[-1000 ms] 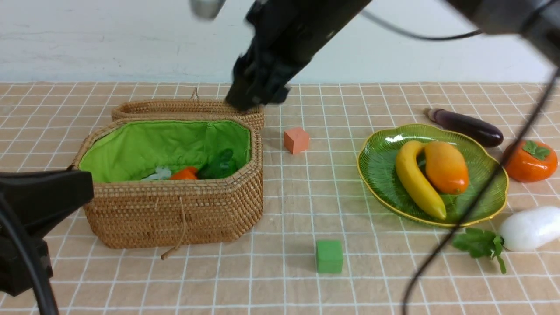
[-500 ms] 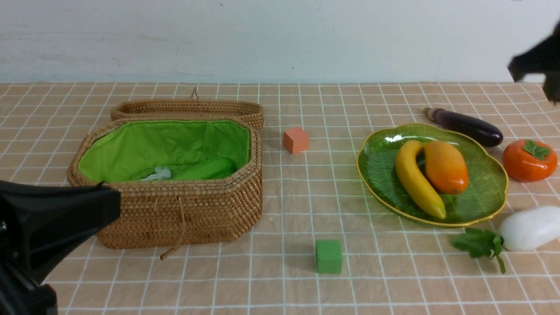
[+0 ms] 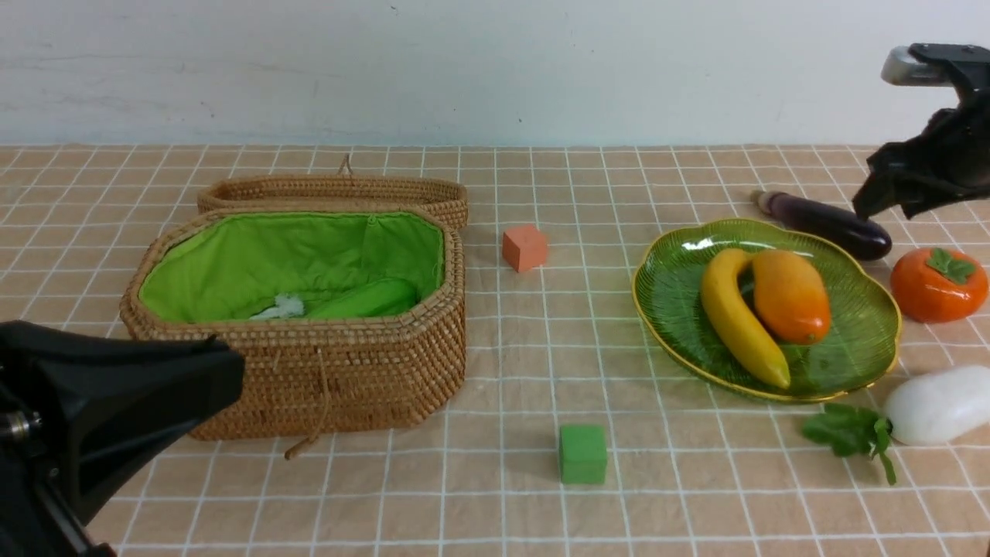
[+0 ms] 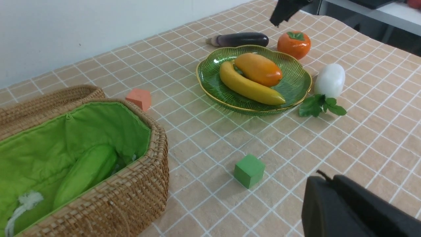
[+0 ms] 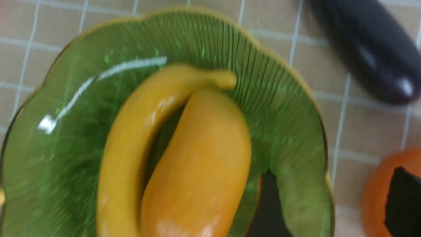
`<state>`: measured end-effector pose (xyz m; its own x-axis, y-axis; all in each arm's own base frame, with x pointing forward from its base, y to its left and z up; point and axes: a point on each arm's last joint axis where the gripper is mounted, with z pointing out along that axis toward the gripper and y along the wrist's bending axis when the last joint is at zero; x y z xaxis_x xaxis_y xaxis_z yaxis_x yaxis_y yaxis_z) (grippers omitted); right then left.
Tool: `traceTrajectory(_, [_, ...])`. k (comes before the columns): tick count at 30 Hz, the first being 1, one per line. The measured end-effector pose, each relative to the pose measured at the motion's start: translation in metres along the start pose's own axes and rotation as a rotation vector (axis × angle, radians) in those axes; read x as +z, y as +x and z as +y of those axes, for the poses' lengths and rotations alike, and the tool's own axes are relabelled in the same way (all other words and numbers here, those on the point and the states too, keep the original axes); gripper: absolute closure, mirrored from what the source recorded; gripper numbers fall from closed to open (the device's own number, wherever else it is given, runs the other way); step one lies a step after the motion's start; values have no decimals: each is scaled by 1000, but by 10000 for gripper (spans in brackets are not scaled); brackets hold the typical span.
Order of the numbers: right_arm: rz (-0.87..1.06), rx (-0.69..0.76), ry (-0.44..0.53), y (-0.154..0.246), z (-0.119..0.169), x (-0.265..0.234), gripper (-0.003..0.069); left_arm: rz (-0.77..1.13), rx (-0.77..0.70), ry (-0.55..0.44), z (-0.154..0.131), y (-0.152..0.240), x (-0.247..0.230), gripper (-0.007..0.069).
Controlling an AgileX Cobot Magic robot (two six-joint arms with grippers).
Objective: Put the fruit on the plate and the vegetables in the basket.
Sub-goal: Grab an eggplant with your right arm and place it in the basket on the left.
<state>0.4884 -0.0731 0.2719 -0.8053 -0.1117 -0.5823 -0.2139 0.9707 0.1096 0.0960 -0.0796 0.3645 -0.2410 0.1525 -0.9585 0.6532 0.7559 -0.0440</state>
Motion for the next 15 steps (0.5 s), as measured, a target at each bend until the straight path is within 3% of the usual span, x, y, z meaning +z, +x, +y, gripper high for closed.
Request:
traceTrajectory(7, [-163, -119, 80, -28, -32, 61, 133, 82, -11, 0, 2, 5, 22, 604])
traceTrajectory(15, [-170, -172, 38, -13, -40, 109, 130, 84, -15, -8, 4, 5, 32, 601])
